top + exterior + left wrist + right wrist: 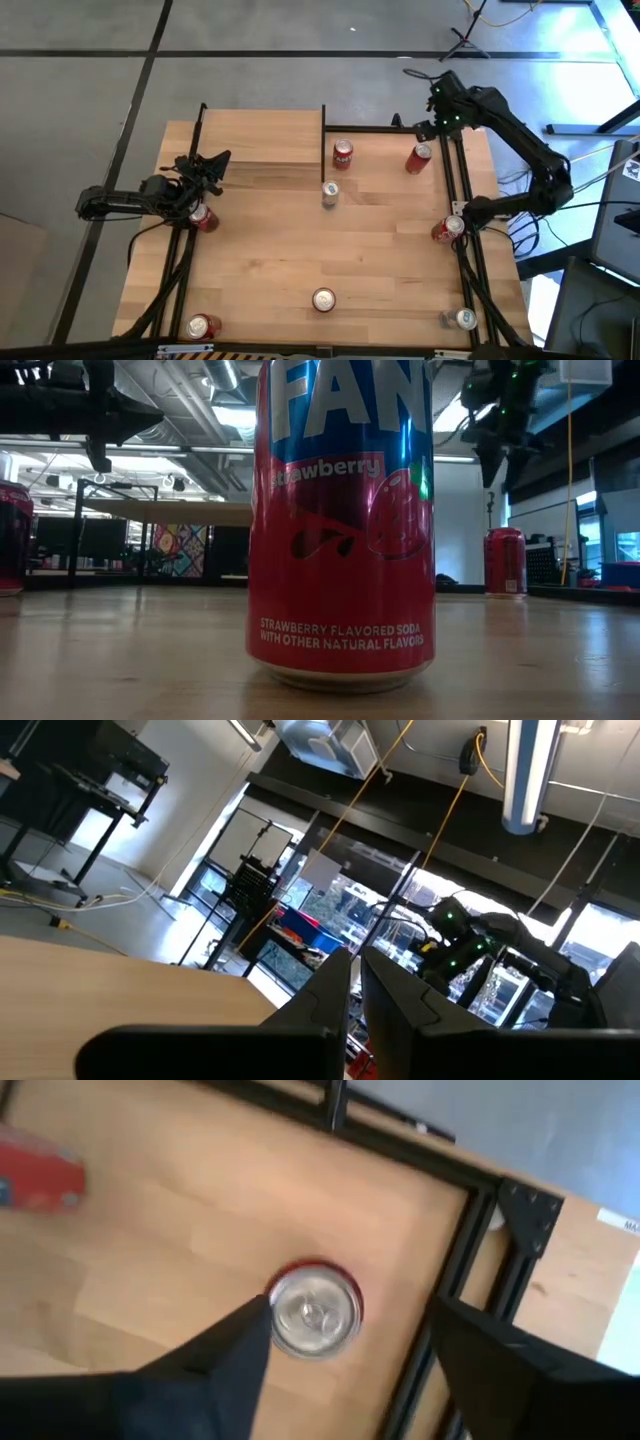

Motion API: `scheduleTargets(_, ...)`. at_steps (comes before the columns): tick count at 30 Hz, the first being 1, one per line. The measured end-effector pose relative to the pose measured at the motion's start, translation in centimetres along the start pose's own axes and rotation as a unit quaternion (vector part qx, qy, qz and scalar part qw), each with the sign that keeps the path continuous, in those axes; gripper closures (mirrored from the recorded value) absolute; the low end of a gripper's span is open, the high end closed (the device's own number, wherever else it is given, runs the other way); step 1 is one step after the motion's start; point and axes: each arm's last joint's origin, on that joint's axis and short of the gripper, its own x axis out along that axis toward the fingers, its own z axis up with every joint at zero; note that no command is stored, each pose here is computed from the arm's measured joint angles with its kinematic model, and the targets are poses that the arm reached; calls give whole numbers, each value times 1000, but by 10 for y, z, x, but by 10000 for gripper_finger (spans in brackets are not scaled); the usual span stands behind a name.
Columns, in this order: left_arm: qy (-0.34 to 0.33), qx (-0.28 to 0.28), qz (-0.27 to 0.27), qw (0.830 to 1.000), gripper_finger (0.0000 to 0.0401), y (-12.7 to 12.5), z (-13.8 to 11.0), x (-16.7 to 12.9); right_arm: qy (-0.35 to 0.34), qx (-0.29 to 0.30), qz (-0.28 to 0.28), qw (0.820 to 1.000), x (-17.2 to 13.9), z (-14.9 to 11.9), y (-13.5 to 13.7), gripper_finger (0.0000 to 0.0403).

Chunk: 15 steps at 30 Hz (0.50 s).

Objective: Place canned beverage on shelf
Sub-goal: Put the top red black soda can on the shelf

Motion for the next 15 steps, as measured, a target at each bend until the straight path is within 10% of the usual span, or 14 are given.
scheduleTargets(15, 1, 1, 0, 1000, 377, 0, 0, 0, 56, -2, 2, 998, 26, 10, 5, 67)
